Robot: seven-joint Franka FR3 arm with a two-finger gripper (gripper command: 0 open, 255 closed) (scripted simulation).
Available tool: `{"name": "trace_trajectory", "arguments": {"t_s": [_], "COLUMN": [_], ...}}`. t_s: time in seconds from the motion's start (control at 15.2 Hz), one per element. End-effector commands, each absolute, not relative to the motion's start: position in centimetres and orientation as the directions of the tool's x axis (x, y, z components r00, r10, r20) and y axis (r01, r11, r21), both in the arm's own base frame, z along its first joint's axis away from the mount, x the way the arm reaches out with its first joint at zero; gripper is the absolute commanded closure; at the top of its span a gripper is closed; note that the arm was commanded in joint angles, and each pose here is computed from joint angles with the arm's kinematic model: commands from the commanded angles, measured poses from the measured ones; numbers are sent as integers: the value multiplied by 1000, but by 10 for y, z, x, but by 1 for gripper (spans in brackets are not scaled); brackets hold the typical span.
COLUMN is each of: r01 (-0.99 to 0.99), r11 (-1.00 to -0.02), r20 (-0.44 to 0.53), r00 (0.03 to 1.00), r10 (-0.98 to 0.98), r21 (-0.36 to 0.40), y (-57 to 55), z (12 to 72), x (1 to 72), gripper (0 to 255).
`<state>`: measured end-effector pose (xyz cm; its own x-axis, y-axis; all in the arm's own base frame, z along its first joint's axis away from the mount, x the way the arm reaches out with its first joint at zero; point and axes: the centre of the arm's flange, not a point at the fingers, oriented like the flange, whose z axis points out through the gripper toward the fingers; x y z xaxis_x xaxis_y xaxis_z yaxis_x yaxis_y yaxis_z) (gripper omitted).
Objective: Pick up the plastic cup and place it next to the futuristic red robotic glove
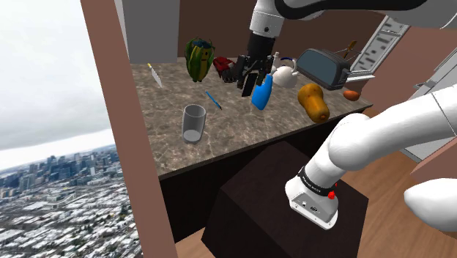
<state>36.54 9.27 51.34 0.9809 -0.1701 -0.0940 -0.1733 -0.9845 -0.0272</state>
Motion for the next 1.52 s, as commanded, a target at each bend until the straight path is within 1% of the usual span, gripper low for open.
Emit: {"name": "trace_trajectory", "arguments": {"t_s": [0.0, 0.99, 1.45], "r01": [-188, -287, -290], "r11": [-982, -958, -957], "r20": [-91, -73, -73], "r00": [978, 956, 955], "r10": [-185, -285, -288], "r21": [-27, -19, -19], "y": [115, 261, 266], "z": [501, 410, 376], "x": [375, 470, 471], "gripper": [0, 0, 0]}}
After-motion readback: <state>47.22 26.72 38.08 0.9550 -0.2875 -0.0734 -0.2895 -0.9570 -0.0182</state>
